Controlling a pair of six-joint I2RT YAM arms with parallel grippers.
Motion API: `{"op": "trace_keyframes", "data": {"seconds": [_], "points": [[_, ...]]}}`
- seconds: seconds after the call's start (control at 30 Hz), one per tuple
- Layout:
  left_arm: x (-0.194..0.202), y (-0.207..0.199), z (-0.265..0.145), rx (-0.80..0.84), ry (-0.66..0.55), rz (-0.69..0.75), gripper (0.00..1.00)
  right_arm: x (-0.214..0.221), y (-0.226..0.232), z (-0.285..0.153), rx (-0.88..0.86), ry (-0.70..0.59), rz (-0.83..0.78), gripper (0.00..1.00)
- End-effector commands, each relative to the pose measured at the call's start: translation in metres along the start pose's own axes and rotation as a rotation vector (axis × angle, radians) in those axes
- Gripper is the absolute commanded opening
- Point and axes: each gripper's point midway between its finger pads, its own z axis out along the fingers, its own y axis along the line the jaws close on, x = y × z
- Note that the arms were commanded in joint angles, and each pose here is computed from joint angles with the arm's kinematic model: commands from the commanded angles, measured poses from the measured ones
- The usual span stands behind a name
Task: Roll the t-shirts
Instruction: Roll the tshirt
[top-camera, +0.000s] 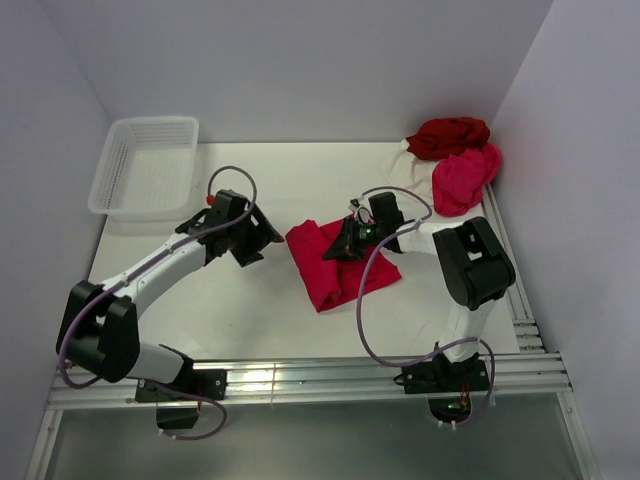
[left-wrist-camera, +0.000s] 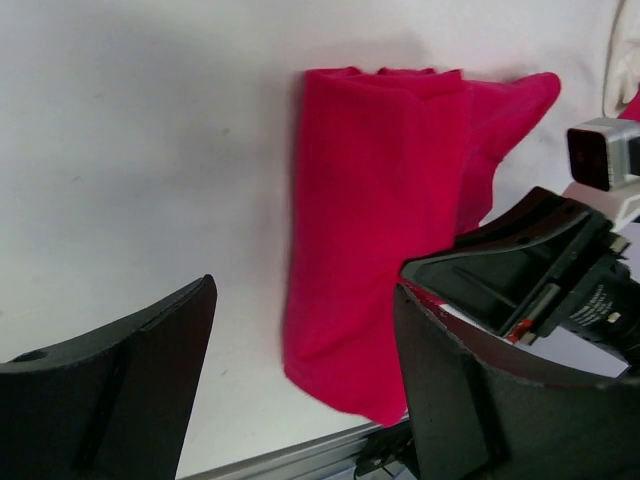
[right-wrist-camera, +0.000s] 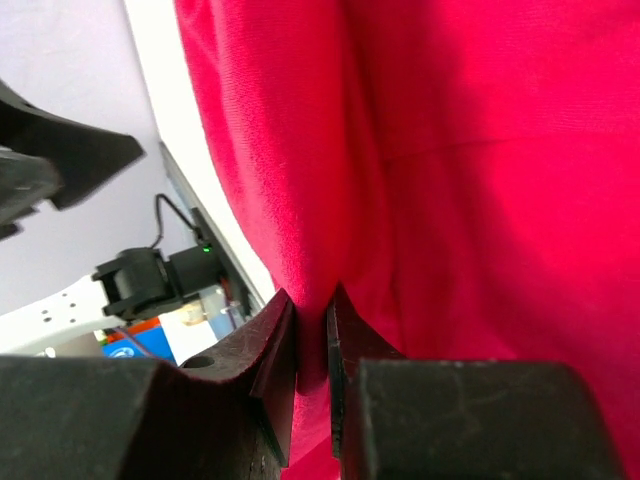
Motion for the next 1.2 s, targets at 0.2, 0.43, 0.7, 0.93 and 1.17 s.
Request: {"op": "trace_keyframes", "data": {"seconds": [0.2,0.43,0.7,0.93,1.17], "points": [[0.001,-0.079,0.029,0.153,0.008,0.090,0.77,-0.016,-0.020,-0.004,0.109,-0.025,-0.097,0.17],[0.002,-0.086,0.044,0.142,0.025,0.095,0.77,-0.017,-0.006,-0.012,0.080,-0.059,-0.106,0.44],[0.002,-0.081,0.044,0.125,0.021,0.086,0.77,-0.022,0.010,-0.027,0.127,-0.102,-0.135,0.62],[0.008,-0.077,0.047,0.135,0.036,0.087,0.77,-0.009,0.008,-0.040,0.202,-0.109,-0.159,0.69],[0.013,-0.086,0.056,0.175,0.060,0.109,0.77,0.025,0.011,-0.057,0.224,-0.138,-0.161,1.00]]}}
